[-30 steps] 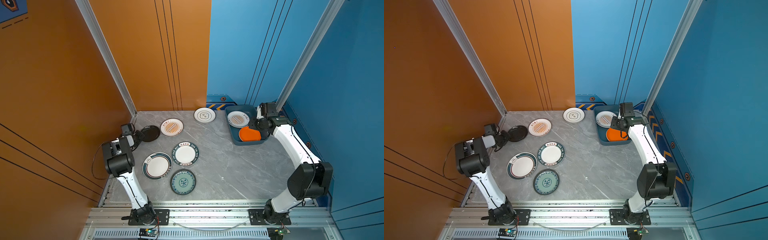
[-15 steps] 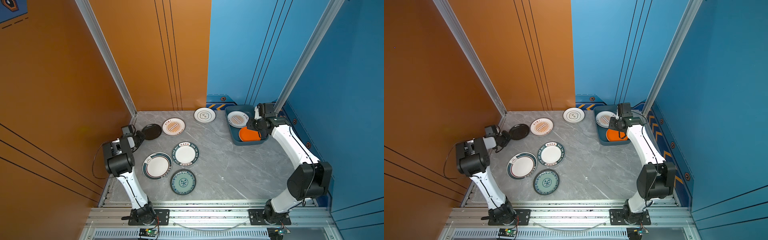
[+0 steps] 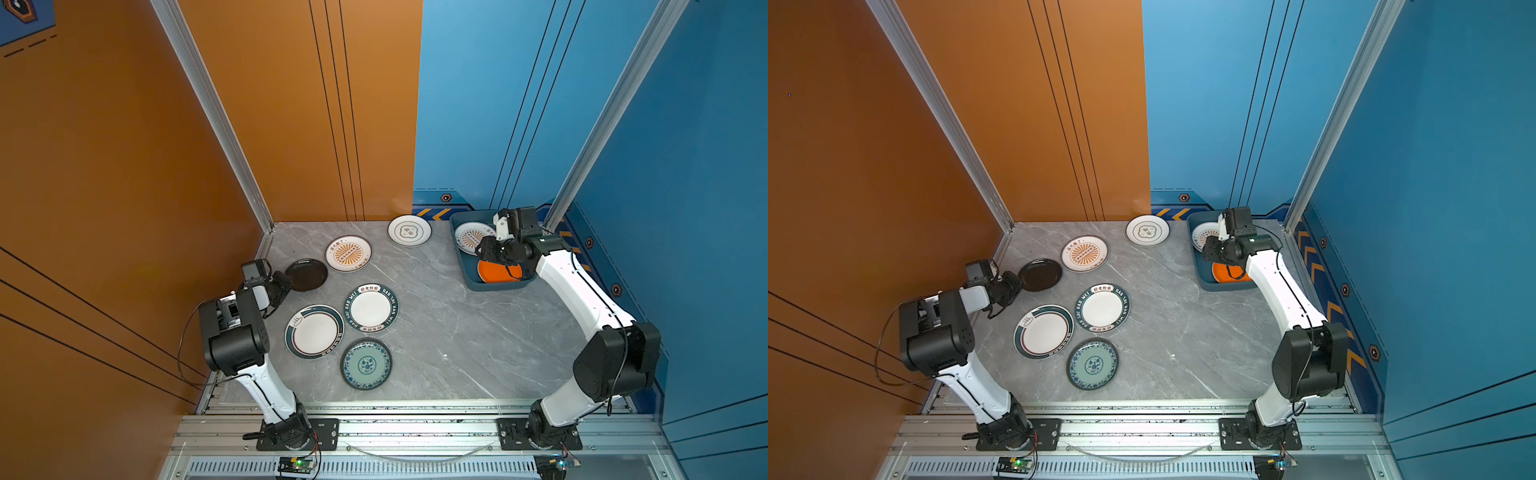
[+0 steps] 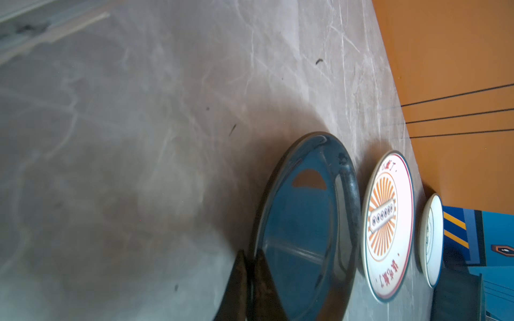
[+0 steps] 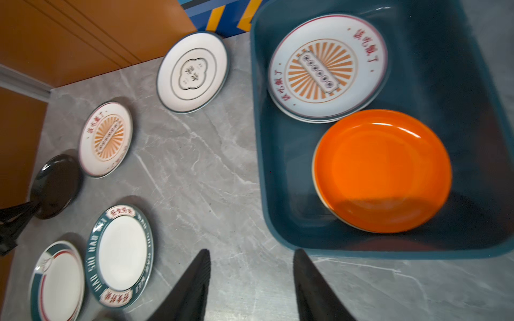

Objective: Place the plates into the plastic bin on the countertop
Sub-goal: Pick up the plate from the top-left of the table, then place the plate in the plastic bin.

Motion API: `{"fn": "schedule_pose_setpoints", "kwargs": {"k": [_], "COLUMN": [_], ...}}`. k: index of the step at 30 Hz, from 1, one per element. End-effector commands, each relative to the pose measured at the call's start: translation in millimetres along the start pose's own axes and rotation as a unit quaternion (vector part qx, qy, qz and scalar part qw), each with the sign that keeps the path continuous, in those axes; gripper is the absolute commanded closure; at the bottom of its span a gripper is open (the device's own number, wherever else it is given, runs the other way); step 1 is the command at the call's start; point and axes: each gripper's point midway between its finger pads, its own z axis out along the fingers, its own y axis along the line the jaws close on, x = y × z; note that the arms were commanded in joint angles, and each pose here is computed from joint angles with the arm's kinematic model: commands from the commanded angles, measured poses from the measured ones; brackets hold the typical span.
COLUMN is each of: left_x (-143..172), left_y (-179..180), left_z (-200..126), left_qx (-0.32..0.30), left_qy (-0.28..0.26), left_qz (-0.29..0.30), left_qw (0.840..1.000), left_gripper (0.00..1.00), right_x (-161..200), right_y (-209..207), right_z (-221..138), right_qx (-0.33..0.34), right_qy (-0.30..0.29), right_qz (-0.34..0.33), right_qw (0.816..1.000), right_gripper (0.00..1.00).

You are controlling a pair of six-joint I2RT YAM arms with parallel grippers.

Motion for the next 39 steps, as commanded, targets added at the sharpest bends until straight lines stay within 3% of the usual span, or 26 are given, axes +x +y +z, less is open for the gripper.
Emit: {"fn": "schedule_pose_setpoints", "kwargs": {"k": [1,8,14,19,30,39], "left_x": [-5,3,56,90,127,137], "left_y": [-27,-84,-133,-165,-213,-218], "left_z": [-30,-82,-102,-110,-117,-113], "left_qx": [0.028,0.087,0.128,0.165,0.207,0.214], "left_qy": [-0.02,-0.045,-0.015,0.014,0.045,0.057], "left_qz": [0.022,0.058,0.121,0.145,0.179,0.183], "left_qw": [0.999,0.993,0.984,0.976,0.961,0.958], "left_gripper": [1.0,1.0,1.0,1.0,1.0,1.0], "right_x": [8,21,29,41,54,60], "right_y": [40,116,183,213,223,213], "right_z": [13,36,34,35,48,59], "right_qx": [-0.092,-0.228,-0.315,-0.362,-0.381,-0.349], "right_qy": [0.018,0.047,0.057,0.077,0.089,0.093], "right_qz": [0.012,0.035,0.028,0.029,0.03,0.017], "right_qw": [0.995,0.972,0.947,0.929,0.92,0.933], "right_gripper": [0.37,0.33,0.33,0.33,0.34,0.34]}}
